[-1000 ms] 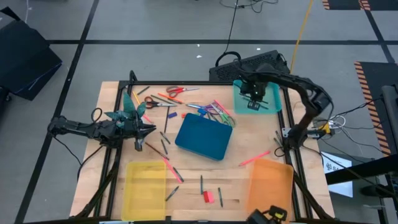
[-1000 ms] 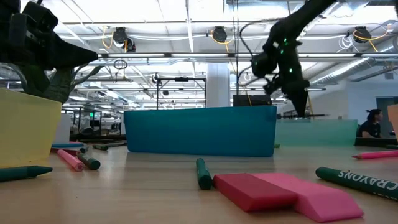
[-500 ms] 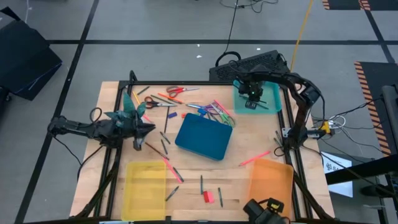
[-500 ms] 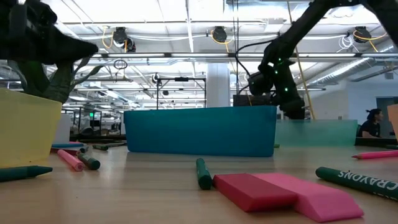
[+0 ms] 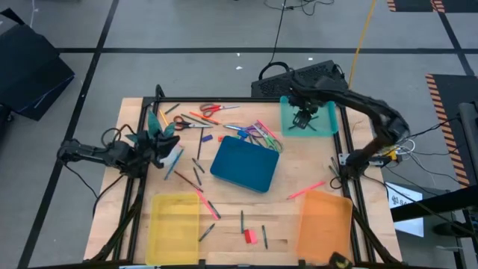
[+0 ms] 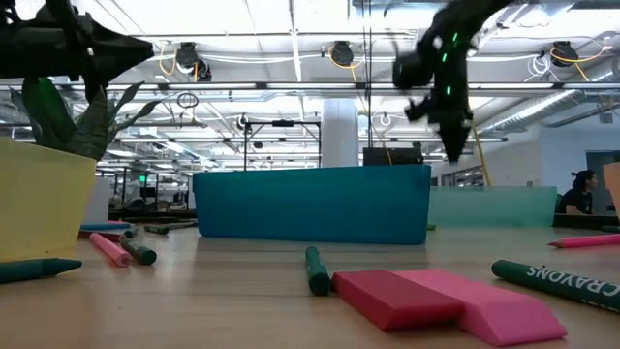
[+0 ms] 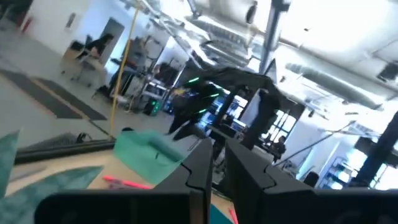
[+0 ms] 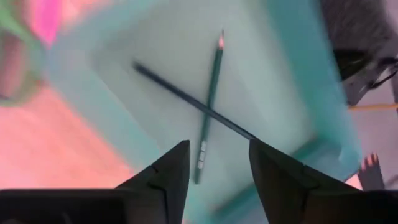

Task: Sort crayons/erasers/pens/pencils in bins
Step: Put the green pencil into the green bin

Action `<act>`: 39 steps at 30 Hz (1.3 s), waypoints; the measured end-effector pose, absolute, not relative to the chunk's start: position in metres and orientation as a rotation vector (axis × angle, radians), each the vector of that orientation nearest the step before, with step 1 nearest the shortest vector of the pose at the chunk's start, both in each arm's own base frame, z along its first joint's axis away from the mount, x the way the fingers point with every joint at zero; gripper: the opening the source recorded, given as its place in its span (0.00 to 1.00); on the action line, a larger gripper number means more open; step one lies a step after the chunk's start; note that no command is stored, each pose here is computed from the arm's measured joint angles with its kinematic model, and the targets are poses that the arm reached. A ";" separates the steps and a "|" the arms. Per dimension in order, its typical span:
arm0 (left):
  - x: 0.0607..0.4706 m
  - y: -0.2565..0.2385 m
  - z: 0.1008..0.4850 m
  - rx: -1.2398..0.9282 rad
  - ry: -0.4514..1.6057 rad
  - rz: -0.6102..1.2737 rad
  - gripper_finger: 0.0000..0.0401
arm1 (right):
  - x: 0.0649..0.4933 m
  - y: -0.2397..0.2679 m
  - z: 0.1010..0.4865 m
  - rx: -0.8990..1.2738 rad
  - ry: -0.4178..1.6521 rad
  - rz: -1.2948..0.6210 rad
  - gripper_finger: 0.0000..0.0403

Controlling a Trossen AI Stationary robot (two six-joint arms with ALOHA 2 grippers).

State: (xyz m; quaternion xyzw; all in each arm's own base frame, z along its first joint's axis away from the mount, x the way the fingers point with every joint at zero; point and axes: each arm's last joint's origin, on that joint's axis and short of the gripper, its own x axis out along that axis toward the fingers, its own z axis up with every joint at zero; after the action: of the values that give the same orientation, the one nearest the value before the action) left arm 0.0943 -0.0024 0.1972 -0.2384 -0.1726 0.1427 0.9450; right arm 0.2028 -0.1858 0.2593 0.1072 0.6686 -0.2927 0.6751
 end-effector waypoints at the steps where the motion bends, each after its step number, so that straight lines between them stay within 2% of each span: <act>1: 0.095 -0.002 0.197 -0.495 -0.334 0.302 0.11 | 0.202 -0.176 0.270 0.242 1.453 -0.681 0.40; 5: 0.101 -0.003 0.213 -0.531 -0.239 0.335 0.11 | 0.198 -0.142 0.304 0.300 1.239 -0.770 0.39; 12: 0.132 -0.006 0.283 -0.444 0.020 0.438 0.11 | 0.188 -0.105 0.332 0.348 1.039 -0.832 0.39; 17: 0.165 0.002 0.331 -0.395 0.210 0.500 0.11 | 0.193 -0.093 0.339 0.303 0.968 -0.779 0.39; 22: 0.194 0.036 0.361 -0.411 0.405 0.607 0.11 | 0.204 -0.084 0.343 0.222 0.905 -0.697 0.39; 26: 0.215 0.080 0.371 -0.485 0.562 0.581 0.13 | 0.212 -0.075 0.347 0.147 0.871 -0.620 0.39; 29: 0.226 0.116 0.369 -0.512 0.714 0.581 0.19 | 0.217 -0.067 0.348 0.097 0.854 -0.564 0.39; 34: 0.242 0.178 0.353 -0.475 1.008 0.629 0.34 | 0.222 -0.055 0.350 0.054 0.826 -0.503 0.39; 39: 0.254 0.228 0.322 -0.327 1.275 0.483 0.42 | 0.226 -0.047 0.352 0.083 0.794 -0.485 0.39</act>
State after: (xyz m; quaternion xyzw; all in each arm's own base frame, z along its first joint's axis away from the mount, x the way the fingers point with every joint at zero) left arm 0.2536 0.2282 0.3219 -0.1506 0.5865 0.2224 0.7641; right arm 0.2259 -0.0465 0.3517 0.0400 0.3827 -0.2340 0.8929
